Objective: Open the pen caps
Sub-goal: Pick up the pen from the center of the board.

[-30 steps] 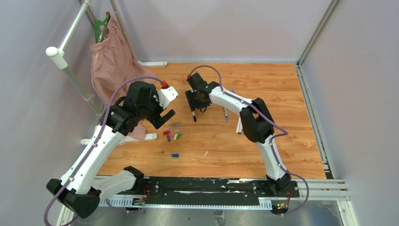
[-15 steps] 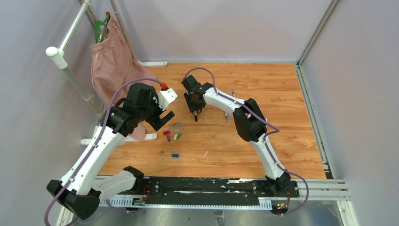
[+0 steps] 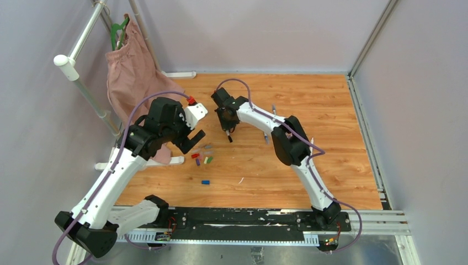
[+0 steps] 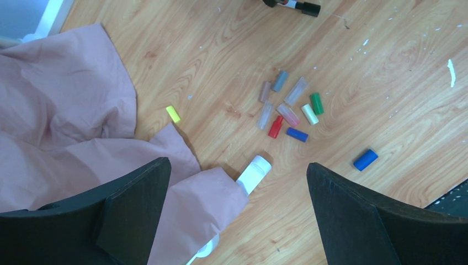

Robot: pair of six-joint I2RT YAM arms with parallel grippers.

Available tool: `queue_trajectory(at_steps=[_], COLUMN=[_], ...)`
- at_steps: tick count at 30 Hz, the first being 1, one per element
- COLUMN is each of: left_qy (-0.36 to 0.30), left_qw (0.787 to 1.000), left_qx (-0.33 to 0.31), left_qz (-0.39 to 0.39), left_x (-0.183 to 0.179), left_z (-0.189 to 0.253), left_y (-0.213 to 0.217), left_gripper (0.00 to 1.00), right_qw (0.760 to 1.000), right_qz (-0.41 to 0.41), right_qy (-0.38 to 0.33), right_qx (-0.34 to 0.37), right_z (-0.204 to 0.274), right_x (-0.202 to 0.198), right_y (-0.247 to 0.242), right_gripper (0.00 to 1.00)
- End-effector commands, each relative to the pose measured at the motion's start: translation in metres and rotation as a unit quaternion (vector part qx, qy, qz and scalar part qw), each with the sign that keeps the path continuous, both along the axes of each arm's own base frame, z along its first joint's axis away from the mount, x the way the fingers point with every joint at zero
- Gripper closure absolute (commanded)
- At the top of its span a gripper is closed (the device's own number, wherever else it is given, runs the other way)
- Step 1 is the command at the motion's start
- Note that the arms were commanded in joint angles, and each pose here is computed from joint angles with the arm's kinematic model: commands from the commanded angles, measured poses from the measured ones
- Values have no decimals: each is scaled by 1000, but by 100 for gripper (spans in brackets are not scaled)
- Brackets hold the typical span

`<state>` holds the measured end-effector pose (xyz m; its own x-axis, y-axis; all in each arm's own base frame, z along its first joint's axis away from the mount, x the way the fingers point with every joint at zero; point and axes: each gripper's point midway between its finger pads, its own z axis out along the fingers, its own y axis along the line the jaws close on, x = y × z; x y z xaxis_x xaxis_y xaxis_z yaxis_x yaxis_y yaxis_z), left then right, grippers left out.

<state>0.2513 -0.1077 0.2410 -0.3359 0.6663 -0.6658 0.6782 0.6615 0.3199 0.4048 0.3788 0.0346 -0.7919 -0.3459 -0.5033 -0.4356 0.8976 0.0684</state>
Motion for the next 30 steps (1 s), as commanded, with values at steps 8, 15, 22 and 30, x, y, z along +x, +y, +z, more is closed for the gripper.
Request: queue_trajectory(at_steps=[8, 15, 22, 30], left_qy=[25, 61, 90, 109], left_qw=[997, 981, 959, 944], left_qx=[-79, -181, -259, -295], left_qz=[-5, -46, -77, -100], left_x=[2, -11, -14, -18], left_z=[2, 14, 28, 31], left_y=[-25, -61, -91, -106], left_gripper=[0, 0, 0, 0], right_qw=[965, 906, 860, 843], right_qz=[-70, -101, -115, -97], right_qy=[-58, -125, -170, -199], right_qx=[246, 392, 468, 490], right_z=[154, 230, 280, 313], right_x=[-28, -70, -102, -127], right_y=[7, -3, -6, 2], right_gripper=[100, 100, 100, 100])
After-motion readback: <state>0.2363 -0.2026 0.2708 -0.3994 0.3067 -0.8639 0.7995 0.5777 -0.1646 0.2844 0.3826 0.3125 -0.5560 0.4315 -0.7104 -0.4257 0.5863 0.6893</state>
